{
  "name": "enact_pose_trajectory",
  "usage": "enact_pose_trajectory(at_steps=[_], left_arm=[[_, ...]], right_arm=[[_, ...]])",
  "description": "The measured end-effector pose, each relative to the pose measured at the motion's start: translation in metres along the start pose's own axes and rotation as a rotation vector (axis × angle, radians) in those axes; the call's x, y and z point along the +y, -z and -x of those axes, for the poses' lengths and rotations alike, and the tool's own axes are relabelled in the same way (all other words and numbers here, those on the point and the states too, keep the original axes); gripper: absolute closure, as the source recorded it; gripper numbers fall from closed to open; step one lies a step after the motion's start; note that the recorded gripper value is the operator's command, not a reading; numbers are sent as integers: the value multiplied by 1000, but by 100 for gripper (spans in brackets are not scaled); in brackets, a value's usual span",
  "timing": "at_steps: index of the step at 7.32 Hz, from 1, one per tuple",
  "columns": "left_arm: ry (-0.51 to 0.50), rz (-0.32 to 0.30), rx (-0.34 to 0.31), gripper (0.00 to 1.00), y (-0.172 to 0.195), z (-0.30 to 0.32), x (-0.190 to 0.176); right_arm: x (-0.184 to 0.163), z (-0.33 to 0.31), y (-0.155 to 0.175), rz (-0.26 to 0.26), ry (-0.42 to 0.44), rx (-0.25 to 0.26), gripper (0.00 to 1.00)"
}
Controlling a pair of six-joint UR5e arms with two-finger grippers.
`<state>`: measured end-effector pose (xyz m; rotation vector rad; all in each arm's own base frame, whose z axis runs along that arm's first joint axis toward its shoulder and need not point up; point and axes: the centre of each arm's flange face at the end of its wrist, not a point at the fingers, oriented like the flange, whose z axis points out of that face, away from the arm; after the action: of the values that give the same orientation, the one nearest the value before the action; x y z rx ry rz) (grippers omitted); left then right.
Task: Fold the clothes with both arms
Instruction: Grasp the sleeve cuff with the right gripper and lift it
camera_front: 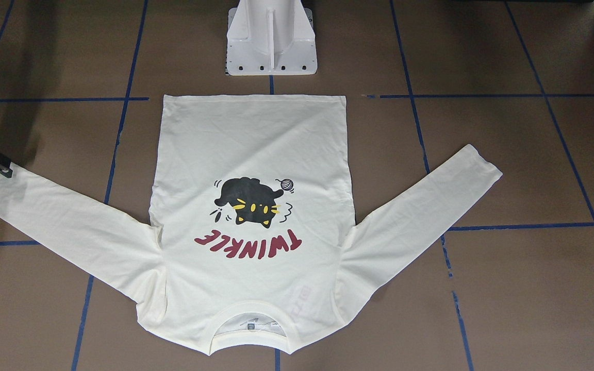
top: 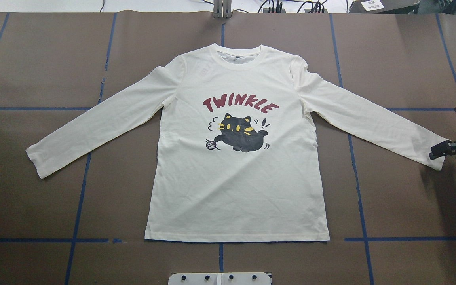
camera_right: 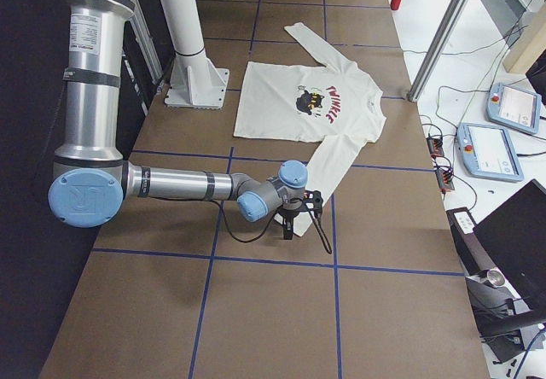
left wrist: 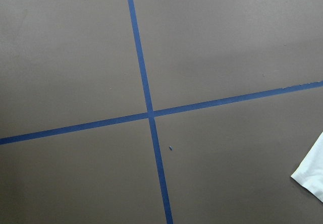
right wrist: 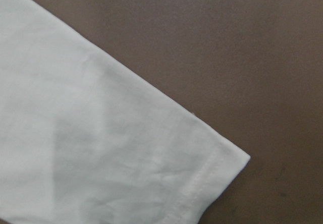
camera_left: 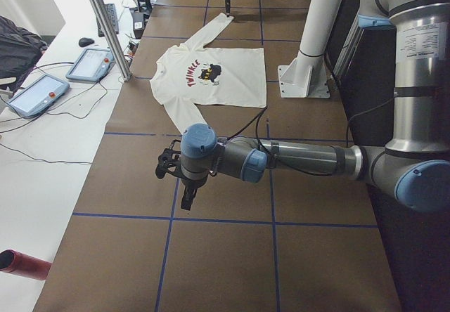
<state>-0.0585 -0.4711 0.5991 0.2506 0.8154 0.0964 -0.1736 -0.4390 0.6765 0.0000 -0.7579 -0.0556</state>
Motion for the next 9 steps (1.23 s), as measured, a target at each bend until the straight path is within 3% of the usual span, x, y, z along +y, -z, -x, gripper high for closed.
enact_pose_trajectory(at_steps=[1, 2, 3, 6, 9], left_arm=[[1, 0, 0, 0, 0, 0, 0], [1, 1, 0, 0, 0, 1, 1], [1, 1, 0, 0, -1, 1, 1], [-1, 2, -1, 0, -1, 2, 2], [0, 3, 1, 0, -2, 2, 2]], right_arm=[[0, 0, -2, 4, 1, 1, 65], [0, 1, -2, 5, 3, 0, 90], [-1, 3, -2, 5, 7, -4, 100], [-3, 12, 7, -10, 25, -20, 100], [-13, 40, 34, -64, 58, -54, 100]])
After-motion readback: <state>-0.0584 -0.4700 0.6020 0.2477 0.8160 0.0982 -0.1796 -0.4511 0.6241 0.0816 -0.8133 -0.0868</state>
